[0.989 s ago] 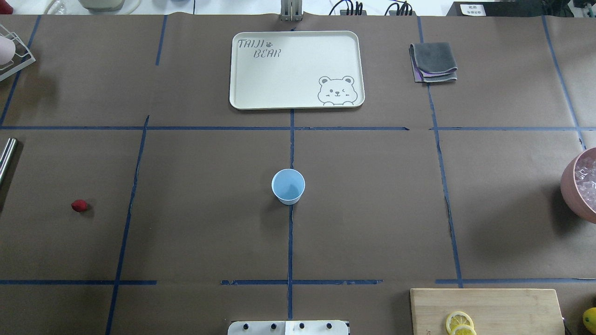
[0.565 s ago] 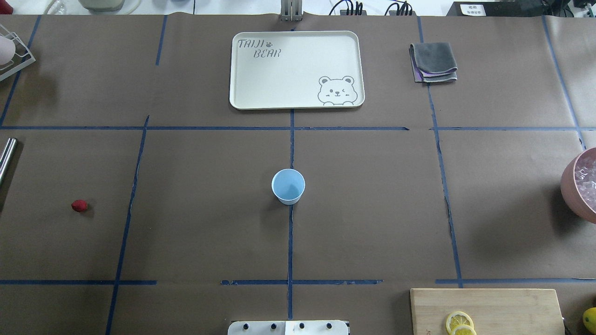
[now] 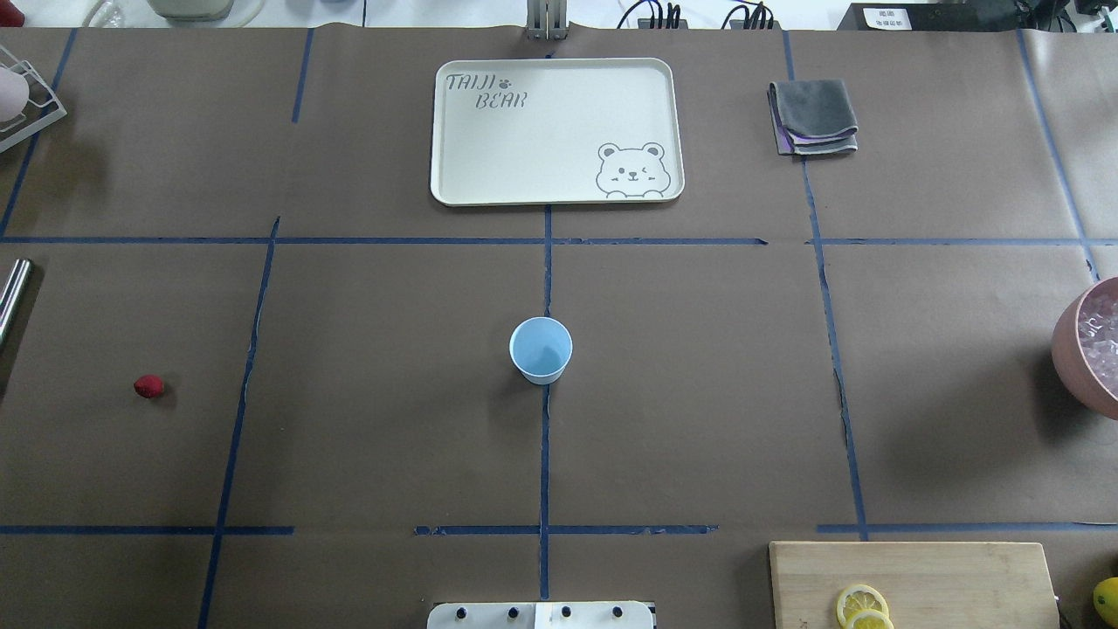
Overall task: Mash ice and strawberries in cup
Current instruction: 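Lower the right gripper into the pink bowl and grasp an ice cube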
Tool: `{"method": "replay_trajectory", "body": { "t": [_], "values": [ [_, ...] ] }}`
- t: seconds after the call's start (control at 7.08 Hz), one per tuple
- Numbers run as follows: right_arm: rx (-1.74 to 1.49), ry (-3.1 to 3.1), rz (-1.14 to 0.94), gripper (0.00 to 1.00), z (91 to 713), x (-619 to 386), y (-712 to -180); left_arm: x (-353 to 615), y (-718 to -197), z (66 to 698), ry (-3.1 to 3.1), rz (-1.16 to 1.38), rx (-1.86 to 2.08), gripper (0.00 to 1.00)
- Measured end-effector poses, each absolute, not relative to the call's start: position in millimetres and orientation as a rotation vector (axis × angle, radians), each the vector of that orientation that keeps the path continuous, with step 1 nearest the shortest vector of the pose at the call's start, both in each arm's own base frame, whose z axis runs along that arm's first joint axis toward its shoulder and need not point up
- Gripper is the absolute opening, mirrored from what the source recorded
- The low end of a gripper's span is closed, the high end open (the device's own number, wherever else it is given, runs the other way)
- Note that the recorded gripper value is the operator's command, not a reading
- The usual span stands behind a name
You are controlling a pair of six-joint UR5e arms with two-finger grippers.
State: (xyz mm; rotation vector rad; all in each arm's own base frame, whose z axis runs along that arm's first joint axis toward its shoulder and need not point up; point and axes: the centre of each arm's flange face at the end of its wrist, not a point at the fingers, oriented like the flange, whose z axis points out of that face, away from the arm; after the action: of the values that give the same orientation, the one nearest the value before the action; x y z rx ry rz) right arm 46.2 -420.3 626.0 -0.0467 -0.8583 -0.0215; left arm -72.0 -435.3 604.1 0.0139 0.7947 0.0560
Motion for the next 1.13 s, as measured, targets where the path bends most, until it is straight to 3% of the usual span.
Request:
{"method": "replay_trajectory", "body": {
  "t": [0.57, 1.13],
  "values": [
    [-0.122, -0.874, 0.219, 0.94, 616.1, -19.4, -407.6, -70.8, -435.1, 599.7, 0.815, 0.064, 0.025, 1.0],
    [-0.19, -0.812, 0.275, 0.9, 636.6, -53.8, -397.1, -70.8, -435.3, 598.5, 0.815, 0.068, 0.03, 1.0]
  ]
}}
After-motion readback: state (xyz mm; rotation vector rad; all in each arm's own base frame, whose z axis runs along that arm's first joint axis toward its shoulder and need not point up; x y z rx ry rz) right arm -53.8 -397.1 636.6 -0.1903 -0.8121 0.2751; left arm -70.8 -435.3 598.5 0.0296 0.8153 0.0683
